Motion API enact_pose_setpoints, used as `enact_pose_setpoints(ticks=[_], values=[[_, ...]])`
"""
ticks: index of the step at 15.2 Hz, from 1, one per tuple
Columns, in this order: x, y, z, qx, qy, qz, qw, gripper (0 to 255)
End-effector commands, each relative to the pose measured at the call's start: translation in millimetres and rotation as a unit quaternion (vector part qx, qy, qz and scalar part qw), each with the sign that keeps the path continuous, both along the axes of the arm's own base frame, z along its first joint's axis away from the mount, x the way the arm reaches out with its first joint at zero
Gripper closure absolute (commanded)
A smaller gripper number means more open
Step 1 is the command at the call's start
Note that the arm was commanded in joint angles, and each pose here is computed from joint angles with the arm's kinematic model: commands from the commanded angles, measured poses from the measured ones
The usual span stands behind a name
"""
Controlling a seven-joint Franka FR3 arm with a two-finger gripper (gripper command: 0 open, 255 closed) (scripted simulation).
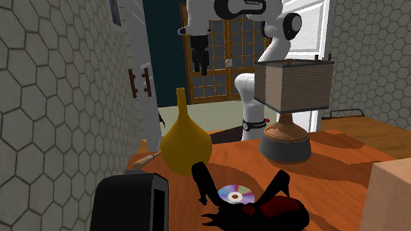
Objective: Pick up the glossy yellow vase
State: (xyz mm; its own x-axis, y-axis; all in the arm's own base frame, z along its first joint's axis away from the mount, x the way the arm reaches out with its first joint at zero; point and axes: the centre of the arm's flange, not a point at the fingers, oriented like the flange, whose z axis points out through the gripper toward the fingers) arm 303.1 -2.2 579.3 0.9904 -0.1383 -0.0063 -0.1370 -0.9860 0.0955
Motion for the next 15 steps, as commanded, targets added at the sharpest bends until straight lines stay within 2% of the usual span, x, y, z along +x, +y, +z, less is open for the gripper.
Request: enact_pose_setpoints(ticks=[1,15], values=[[0,0,0,0.0,0.0,0.0,1.0,0],[113,129,-2,0.028,-0.031,0.019,0.999,0]])
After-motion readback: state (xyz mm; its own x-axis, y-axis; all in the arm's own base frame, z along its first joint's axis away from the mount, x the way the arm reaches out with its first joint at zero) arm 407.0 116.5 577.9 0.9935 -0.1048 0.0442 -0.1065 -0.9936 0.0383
